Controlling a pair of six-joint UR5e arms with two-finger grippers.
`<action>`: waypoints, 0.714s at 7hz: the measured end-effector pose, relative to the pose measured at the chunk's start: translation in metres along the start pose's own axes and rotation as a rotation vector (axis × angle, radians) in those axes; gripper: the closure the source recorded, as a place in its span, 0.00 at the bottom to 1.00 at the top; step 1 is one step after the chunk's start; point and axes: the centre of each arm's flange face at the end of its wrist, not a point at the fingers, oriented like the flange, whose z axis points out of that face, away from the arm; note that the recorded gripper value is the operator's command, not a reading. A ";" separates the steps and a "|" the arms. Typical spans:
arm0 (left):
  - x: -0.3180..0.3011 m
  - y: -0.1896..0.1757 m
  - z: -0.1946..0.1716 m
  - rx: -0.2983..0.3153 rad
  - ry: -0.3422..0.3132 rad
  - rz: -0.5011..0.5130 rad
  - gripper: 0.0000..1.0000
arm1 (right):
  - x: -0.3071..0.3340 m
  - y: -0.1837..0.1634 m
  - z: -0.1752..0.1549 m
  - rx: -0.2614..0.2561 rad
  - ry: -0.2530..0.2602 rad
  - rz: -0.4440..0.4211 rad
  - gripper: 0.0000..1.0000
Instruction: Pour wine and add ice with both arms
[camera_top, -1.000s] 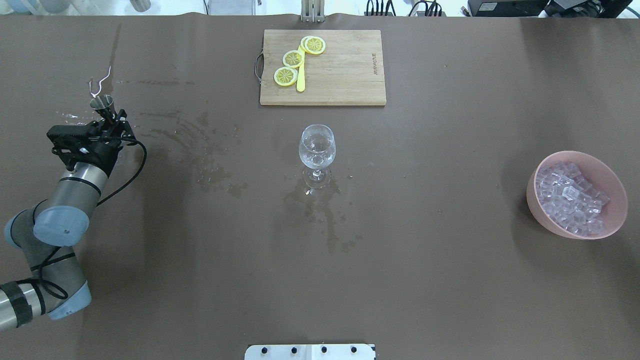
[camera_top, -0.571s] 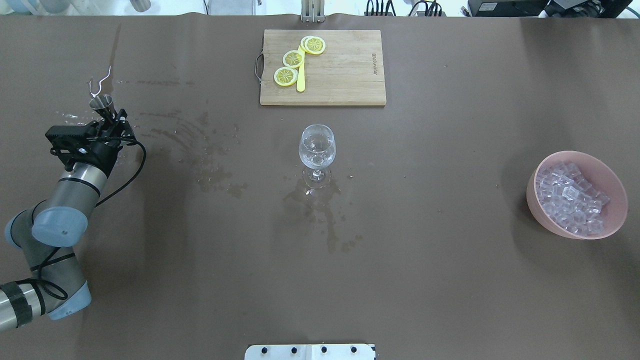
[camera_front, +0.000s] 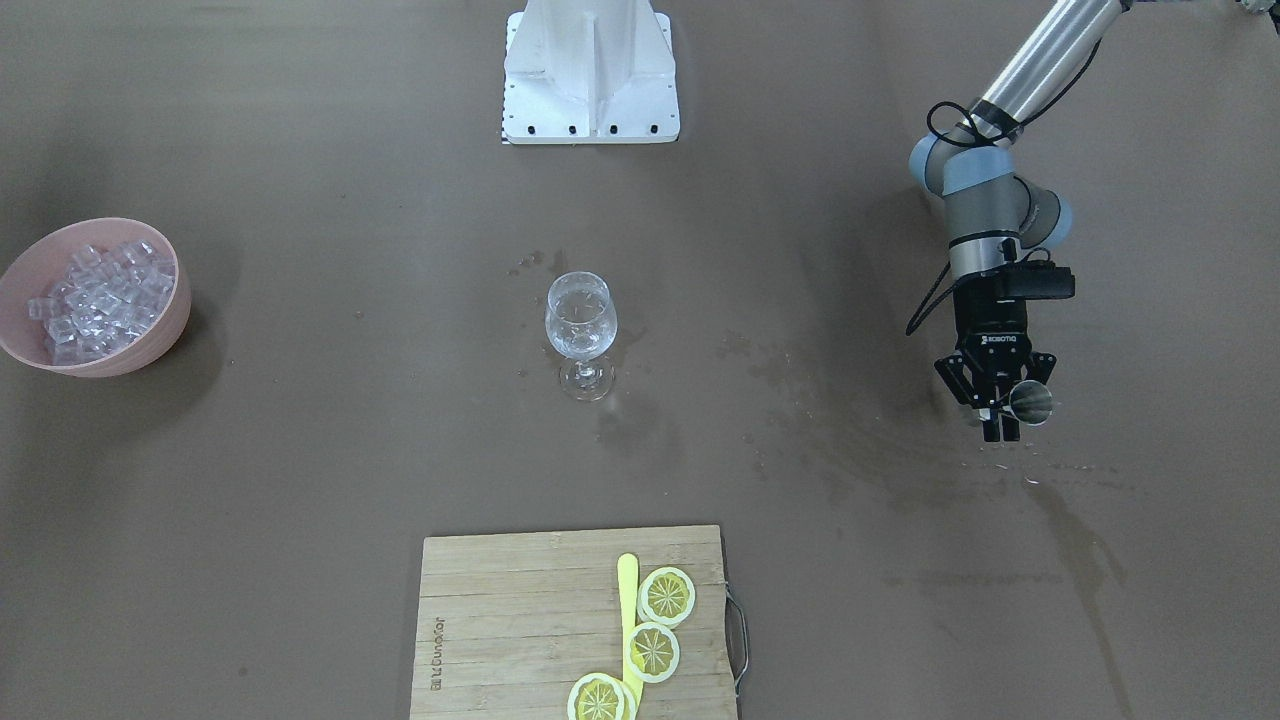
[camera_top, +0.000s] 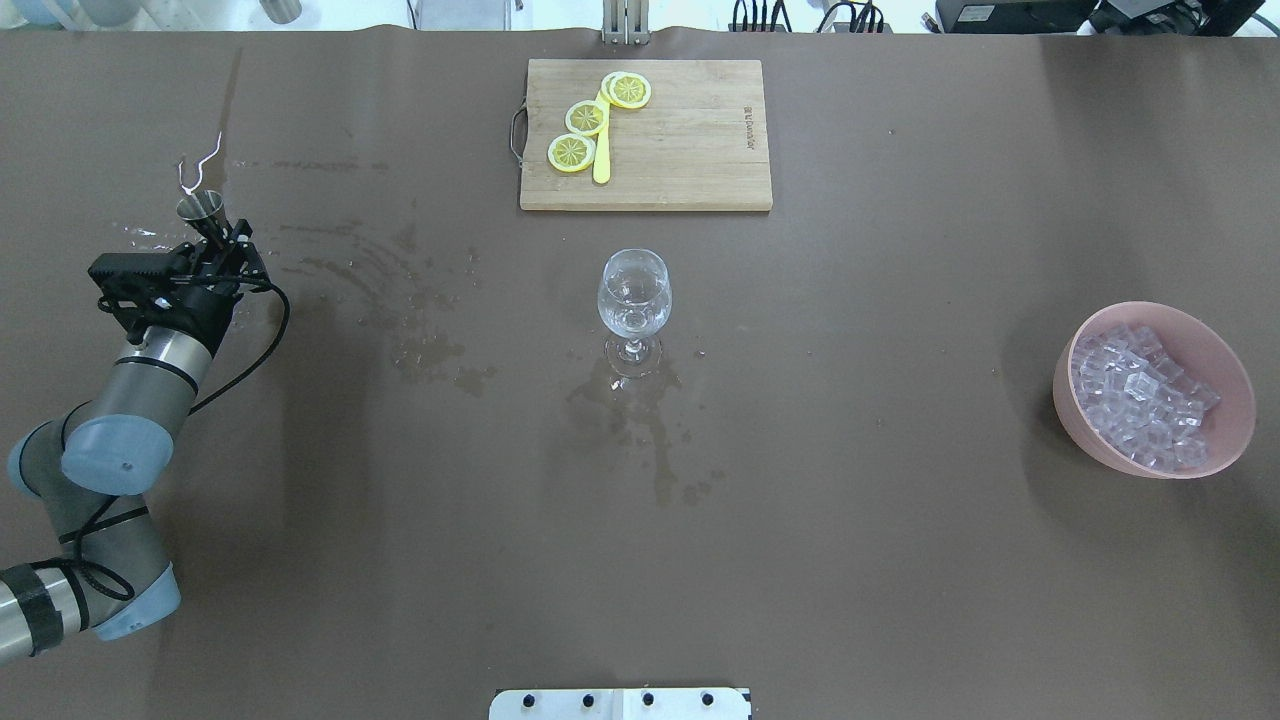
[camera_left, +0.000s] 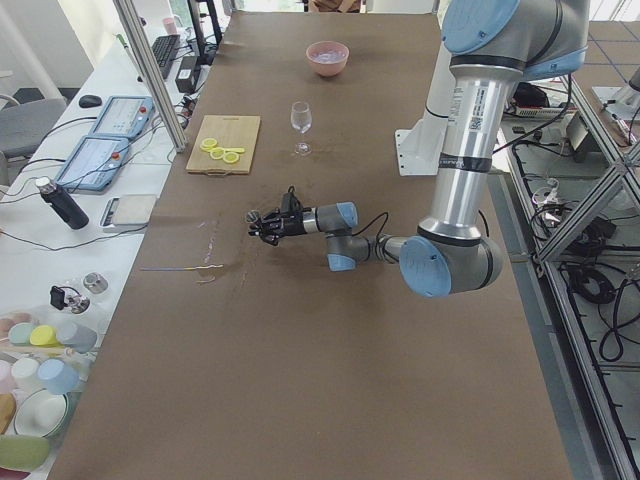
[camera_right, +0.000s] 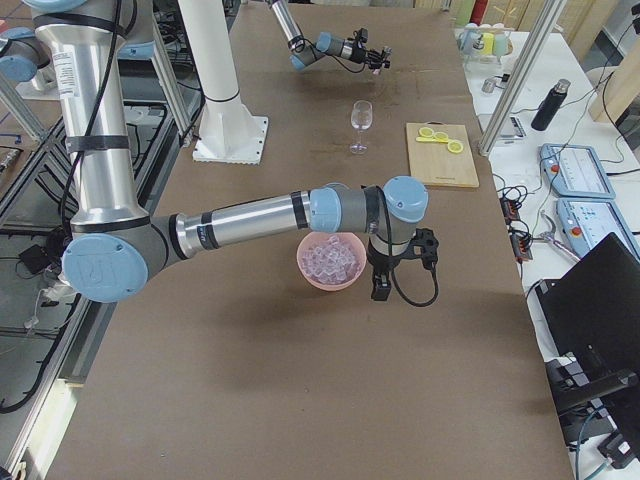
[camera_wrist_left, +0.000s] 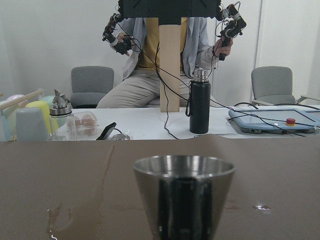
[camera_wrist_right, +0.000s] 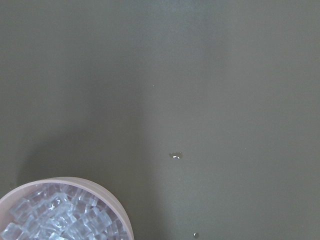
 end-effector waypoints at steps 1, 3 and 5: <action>-0.001 0.002 0.000 -0.002 -0.002 0.000 0.76 | 0.000 0.000 0.000 0.000 0.000 0.000 0.00; -0.001 0.004 0.000 -0.004 -0.003 0.002 0.73 | 0.000 0.000 0.000 0.000 0.001 0.000 0.00; -0.002 0.004 0.000 -0.004 -0.004 0.003 0.73 | 0.000 0.000 0.000 -0.001 0.001 0.001 0.00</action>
